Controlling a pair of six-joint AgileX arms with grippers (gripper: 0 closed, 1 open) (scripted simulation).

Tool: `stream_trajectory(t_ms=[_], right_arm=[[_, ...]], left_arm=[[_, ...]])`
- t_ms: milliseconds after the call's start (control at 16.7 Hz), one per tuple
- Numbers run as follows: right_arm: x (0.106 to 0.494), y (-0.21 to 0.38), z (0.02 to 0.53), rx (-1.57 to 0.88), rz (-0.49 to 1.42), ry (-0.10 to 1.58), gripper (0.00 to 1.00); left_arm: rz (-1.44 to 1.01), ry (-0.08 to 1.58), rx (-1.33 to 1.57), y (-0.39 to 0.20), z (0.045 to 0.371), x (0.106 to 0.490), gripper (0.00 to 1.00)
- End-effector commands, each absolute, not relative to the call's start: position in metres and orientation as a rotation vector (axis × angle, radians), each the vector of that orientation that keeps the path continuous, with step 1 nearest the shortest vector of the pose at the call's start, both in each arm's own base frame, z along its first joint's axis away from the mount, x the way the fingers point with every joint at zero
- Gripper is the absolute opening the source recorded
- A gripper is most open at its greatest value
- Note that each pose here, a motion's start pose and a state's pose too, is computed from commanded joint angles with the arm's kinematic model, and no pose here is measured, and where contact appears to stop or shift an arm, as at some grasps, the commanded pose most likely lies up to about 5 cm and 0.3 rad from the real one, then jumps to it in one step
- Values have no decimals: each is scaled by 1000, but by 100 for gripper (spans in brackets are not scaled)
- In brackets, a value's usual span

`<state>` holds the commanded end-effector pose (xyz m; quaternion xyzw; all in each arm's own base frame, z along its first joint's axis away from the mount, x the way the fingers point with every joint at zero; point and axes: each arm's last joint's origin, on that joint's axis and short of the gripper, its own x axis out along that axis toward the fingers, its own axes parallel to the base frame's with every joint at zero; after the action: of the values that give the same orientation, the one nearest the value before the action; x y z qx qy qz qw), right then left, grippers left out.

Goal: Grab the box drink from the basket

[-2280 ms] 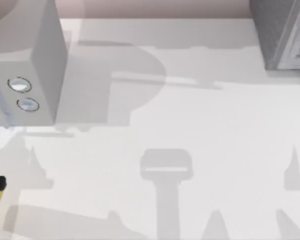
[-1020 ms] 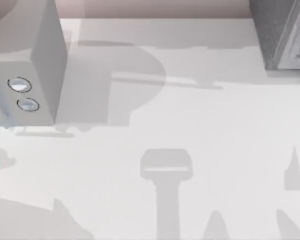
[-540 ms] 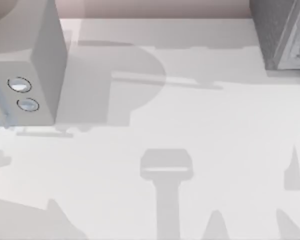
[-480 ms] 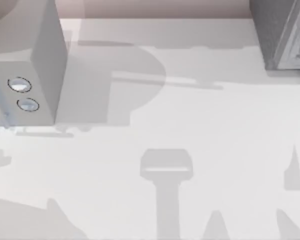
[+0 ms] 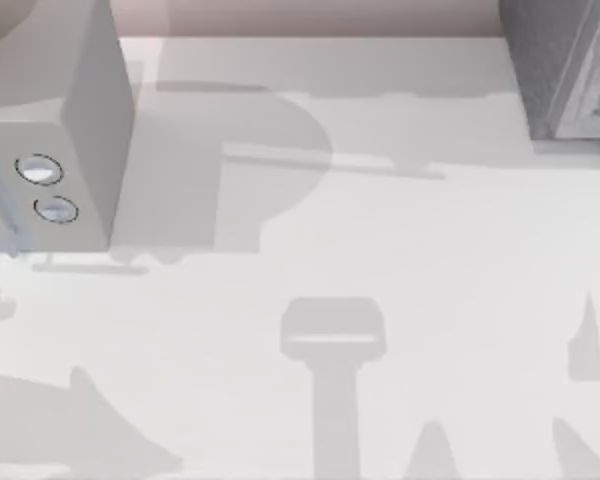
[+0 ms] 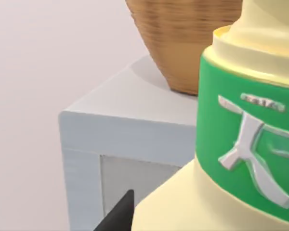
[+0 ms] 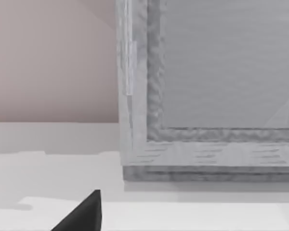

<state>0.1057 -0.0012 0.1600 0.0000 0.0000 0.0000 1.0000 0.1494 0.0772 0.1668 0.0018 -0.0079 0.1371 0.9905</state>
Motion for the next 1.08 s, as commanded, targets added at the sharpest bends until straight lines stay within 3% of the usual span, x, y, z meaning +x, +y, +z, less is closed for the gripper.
stream_trajectory(t_ms=[480,900,1080], right_arm=[[106,-1,160,0,0,0,100],[106,-1,160,0,0,0,100],[106,-1,160,0,0,0,100]], left_arm=[[275,-18,5,81,141,167,0],[275,-18,5,81,137,168,0],[275,-18,5,81,137,168,23]])
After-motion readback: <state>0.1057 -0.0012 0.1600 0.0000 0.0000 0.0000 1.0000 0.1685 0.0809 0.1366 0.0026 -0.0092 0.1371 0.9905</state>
